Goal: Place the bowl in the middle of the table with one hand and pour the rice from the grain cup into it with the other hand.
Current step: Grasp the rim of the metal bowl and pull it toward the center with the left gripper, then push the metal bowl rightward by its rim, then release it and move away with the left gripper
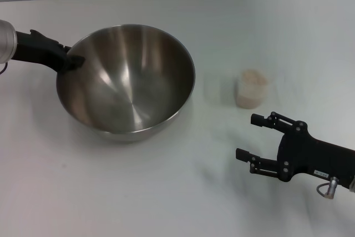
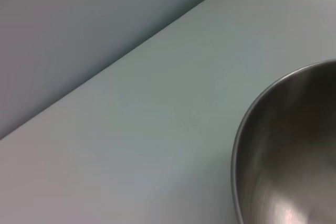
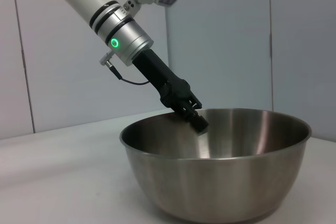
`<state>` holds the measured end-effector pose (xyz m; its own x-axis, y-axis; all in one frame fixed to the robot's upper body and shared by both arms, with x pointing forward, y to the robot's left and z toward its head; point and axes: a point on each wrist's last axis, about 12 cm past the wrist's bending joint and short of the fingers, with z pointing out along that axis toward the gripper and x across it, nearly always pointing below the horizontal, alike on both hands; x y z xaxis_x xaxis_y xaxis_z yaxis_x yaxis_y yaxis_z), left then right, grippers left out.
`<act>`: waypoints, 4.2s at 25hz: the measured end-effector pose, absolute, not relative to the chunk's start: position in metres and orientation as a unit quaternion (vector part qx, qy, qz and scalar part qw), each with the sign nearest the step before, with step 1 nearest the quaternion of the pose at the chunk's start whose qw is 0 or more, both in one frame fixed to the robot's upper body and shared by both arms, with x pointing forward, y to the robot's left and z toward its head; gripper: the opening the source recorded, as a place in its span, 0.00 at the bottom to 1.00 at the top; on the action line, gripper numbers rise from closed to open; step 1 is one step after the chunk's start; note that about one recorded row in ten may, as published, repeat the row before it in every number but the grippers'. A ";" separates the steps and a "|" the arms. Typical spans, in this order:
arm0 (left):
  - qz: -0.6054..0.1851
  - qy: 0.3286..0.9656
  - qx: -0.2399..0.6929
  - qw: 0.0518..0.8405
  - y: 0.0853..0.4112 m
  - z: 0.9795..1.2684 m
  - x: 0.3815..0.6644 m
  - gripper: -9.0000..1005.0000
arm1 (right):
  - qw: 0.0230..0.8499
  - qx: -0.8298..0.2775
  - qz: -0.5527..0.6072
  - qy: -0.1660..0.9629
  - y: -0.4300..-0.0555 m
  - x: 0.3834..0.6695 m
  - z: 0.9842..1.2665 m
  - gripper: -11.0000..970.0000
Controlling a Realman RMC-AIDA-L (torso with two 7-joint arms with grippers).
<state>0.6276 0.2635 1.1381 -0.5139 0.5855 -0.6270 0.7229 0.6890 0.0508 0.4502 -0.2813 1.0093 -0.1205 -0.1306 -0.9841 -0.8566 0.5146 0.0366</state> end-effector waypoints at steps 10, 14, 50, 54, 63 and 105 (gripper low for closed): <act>-0.110 0.862 0.381 0.316 0.261 1.141 0.629 0.22 | 0.553 -0.368 0.328 0.672 -0.281 0.451 1.010 0.83; -0.116 0.864 0.373 0.319 0.259 1.146 0.632 0.13 | 0.552 -0.368 0.328 0.672 -0.281 0.451 1.010 0.83; -0.197 0.804 0.441 0.347 0.179 1.198 0.649 0.07 | 0.552 -0.368 0.330 0.671 -0.279 0.453 1.010 0.82; -0.195 0.804 0.442 0.347 0.179 1.197 0.649 0.07 | 0.552 -0.368 0.331 0.671 -0.278 0.453 1.010 0.82; -0.191 0.813 0.436 0.336 0.182 1.180 0.651 0.08 | 0.552 -0.369 0.330 0.671 -0.278 0.453 1.010 0.82; -0.177 0.826 0.418 0.334 0.180 1.161 0.656 0.67 | 0.551 -0.368 0.327 0.674 -0.278 0.454 1.009 0.81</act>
